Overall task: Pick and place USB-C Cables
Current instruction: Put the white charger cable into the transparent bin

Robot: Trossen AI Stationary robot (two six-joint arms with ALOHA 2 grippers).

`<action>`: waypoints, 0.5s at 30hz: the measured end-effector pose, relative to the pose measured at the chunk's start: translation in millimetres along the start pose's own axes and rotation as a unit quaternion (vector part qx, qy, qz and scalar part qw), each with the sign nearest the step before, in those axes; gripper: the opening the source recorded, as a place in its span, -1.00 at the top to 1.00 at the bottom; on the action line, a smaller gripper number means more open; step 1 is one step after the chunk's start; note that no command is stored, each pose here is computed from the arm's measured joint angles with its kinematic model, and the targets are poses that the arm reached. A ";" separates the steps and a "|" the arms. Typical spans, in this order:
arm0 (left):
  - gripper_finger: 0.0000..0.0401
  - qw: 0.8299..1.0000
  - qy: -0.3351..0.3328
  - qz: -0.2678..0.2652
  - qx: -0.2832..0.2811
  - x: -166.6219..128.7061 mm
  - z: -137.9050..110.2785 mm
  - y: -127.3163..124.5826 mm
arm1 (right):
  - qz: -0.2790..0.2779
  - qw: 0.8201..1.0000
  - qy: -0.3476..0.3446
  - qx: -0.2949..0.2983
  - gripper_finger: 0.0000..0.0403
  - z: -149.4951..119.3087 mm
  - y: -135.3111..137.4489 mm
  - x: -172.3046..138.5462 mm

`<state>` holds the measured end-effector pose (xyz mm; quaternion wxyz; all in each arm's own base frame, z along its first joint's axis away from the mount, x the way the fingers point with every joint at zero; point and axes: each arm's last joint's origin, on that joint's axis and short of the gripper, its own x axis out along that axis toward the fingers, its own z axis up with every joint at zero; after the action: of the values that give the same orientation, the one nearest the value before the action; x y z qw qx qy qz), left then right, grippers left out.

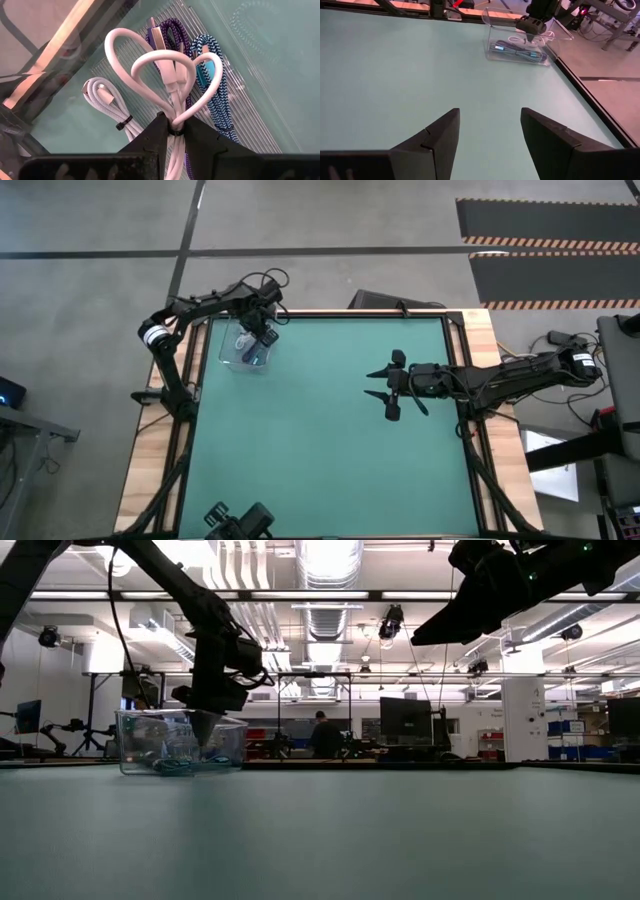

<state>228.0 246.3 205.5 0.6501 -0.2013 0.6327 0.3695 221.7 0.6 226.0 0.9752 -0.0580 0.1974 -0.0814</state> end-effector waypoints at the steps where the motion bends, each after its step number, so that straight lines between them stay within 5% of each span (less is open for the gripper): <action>1: 0.78 1.000 0.000 0.000 0.000 0.0 0.0 0.0 | 0.000 1.000 0.000 0.000 -0.01 0.0 0.0 0.0; 15: 0.77 1.000 0.004 -0.015 0.001 0.1 -0.8 -0.9 | 0.000 1.000 0.000 0.000 -0.01 0.0 0.0 0.0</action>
<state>228.2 245.2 205.1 0.6533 -0.2118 0.6325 0.3581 221.7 0.6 226.0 0.9752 -0.0580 0.1974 -0.0813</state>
